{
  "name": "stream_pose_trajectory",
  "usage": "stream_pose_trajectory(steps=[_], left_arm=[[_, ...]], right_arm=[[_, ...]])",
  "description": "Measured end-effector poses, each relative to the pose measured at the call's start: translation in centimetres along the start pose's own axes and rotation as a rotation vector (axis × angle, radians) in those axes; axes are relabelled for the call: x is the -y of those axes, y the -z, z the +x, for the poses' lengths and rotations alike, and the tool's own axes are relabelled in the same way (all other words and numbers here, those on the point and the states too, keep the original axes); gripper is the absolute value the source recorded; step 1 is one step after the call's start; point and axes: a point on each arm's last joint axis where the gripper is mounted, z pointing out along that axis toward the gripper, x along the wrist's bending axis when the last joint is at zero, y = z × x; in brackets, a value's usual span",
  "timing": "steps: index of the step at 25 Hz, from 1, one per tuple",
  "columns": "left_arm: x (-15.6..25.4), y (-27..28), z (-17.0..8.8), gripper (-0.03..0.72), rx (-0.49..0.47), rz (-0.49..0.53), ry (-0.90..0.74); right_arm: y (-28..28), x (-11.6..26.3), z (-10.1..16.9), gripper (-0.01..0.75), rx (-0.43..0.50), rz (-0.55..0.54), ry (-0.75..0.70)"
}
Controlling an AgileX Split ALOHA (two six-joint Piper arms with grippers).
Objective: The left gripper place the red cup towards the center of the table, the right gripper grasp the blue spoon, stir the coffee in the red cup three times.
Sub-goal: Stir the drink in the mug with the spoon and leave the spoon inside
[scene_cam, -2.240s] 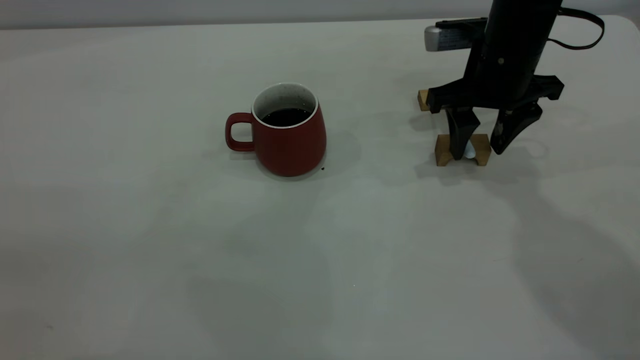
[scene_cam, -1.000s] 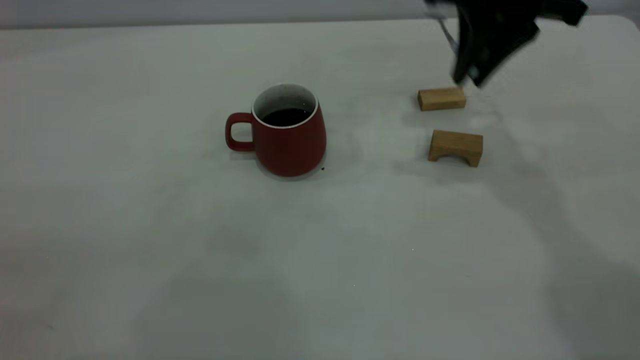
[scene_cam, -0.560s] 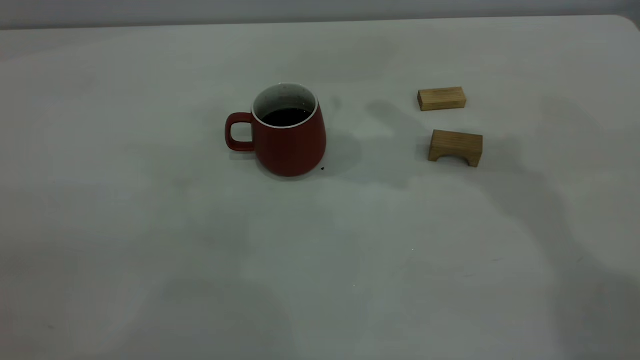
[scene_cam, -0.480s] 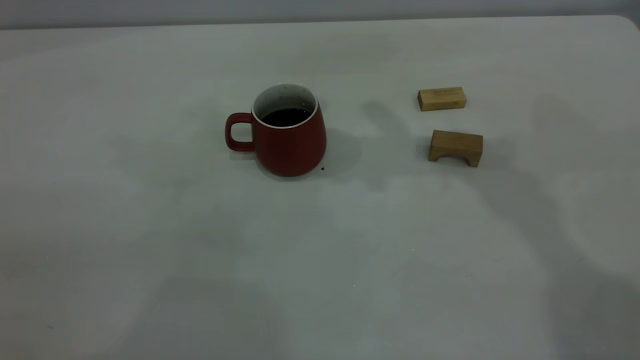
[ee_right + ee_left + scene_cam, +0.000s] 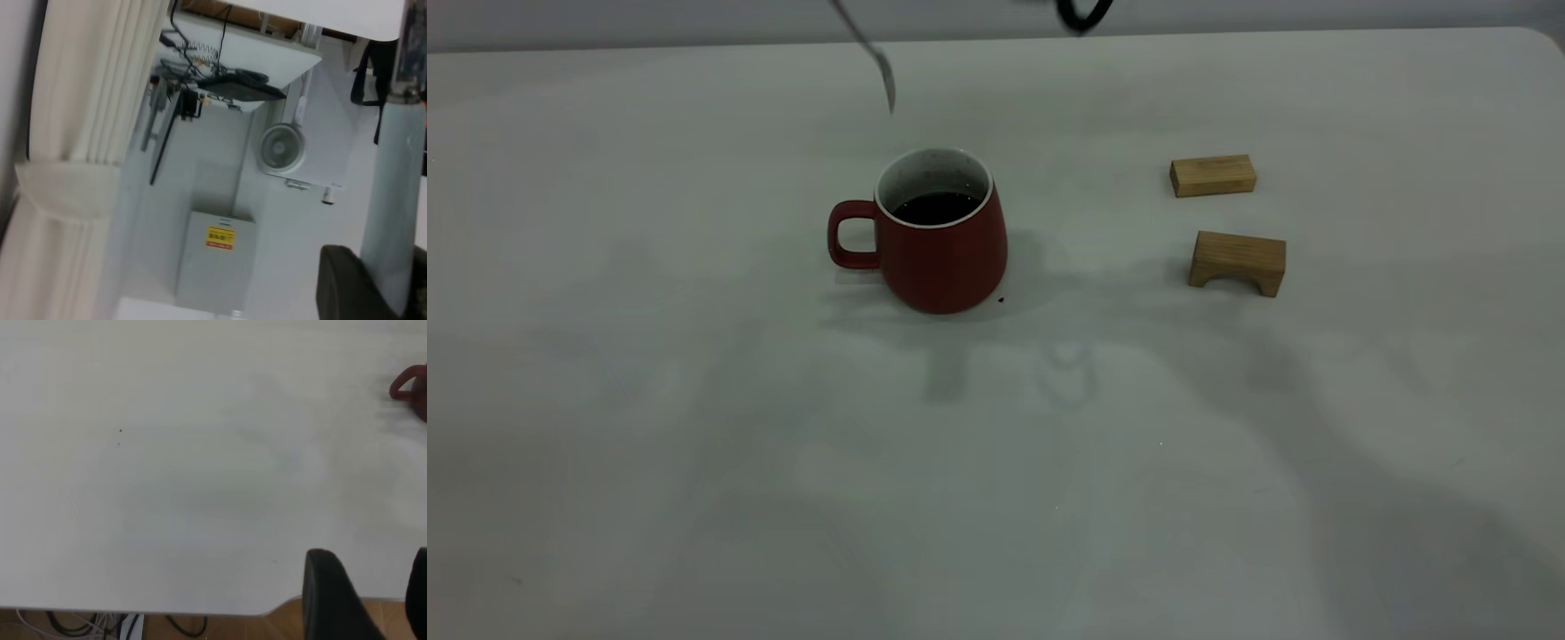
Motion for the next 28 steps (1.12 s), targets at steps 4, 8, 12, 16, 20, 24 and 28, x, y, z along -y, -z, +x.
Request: stream_pose_trajectory(steps=[4, 8, 12, 16, 20, 24, 28], left_arm=[[0.0, 0.0, 0.0, 0.353, 0.000, 0.000, 0.000], [0.0, 0.0, 0.0, 0.353, 0.000, 0.000, 0.000], [0.0, 0.0, 0.0, 0.353, 0.000, 0.000, 0.000], [0.0, 0.0, 0.0, 0.353, 0.000, 0.000, 0.000], [0.0, 0.0, 0.0, 0.353, 0.000, 0.000, 0.000], [0.0, 0.0, 0.0, 0.353, 0.000, 0.000, 0.000], [0.0, 0.0, 0.0, 0.353, 0.000, 0.000, 0.000]], right_arm=[[-1.4, -3.2, -0.6, 0.152, -0.003, -0.028, -0.101], [-2.6, -6.2, -1.3, 0.152, -0.011, -0.050, -0.155], [-3.8, -8.3, -1.1, 0.152, -0.010, -0.062, -0.132], [-4.9, -9.3, -0.4, 0.152, -0.009, -0.036, -0.113], [-4.5, -10.4, 0.4, 0.152, -0.017, -0.066, -0.087], [-2.3, -12.0, 1.5, 0.152, -0.015, -0.116, -0.111], [-1.3, -12.7, 1.4, 0.152, 0.030, -0.100, -0.249]])
